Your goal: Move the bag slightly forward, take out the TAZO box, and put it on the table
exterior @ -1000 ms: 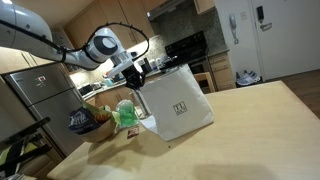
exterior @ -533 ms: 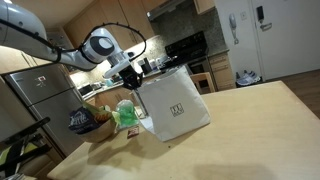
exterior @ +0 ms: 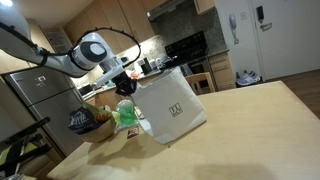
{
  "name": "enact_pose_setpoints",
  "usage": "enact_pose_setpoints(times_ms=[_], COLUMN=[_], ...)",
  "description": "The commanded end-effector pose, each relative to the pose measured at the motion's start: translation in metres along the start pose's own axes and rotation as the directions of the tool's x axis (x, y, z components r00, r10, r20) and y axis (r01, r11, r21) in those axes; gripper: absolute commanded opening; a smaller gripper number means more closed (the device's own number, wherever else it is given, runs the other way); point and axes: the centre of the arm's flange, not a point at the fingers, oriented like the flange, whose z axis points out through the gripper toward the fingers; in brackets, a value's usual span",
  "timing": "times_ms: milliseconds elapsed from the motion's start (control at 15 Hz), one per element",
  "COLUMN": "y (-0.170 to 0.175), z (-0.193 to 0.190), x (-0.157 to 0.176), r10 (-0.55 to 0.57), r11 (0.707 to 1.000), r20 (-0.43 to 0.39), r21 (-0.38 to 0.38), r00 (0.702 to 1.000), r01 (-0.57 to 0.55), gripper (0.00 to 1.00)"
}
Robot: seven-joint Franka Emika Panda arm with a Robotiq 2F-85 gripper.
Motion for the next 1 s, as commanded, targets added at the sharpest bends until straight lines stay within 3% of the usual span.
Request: enact_pose_setpoints(times_ms=[0, 67, 600, 933], y=[-0.018, -0.009, -0.017, -0.025], z=[-0.018, -0.002, -0.011, -0.012], x=[-0.038, -0.009, -0.027, -0.049], r10=[-0.028, -0.011, -0.02, -0.018], r11=[1.0, 1.0, 1.0, 0.993], r20=[-0.035, -0.011, -0.019, -0.04], r21=[0.003, 0.0, 0.009, 0.115], r00=[0.999, 1.0, 1.0, 0.999], r01=[0.028, 0.011, 0.02, 0.023], gripper=[0.01, 0.04, 0.01, 0.01])
